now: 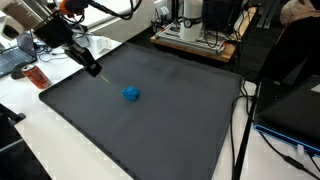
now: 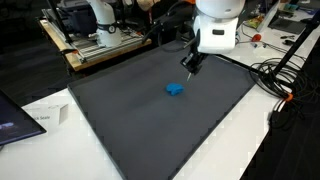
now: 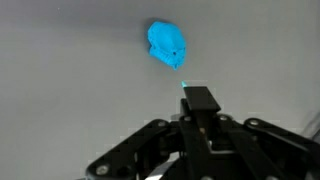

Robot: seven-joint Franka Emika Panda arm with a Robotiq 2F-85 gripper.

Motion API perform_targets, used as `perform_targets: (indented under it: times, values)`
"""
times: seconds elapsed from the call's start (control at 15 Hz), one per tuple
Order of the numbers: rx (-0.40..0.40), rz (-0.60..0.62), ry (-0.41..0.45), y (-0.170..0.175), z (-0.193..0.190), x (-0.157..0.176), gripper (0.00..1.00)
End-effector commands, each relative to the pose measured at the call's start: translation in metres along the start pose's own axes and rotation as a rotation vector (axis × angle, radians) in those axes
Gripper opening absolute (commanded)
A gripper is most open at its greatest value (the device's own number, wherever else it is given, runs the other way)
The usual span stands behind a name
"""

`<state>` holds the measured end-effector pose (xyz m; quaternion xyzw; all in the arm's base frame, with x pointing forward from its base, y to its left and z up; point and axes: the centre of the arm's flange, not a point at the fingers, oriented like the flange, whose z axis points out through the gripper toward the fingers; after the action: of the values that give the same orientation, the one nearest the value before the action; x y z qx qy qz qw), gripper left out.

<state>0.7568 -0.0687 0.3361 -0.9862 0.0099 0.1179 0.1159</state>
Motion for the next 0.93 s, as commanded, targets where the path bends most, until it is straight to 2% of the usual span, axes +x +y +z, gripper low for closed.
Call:
perform_targets:
  times: [0.0, 0.33, 0.53, 0.87]
  values:
    - [0.143, -0.052, -0.013, 0.027, 0.002, 0.007, 0.03]
    - [0.289, -0.089, 0.02, 0.071, 0.016, 0.003, 0.03]
    - [0.349, -0.1, 0.04, 0.096, 0.022, -0.003, 0.03]
    - [0.348, -0.096, 0.07, 0.117, 0.027, -0.025, 0.03]
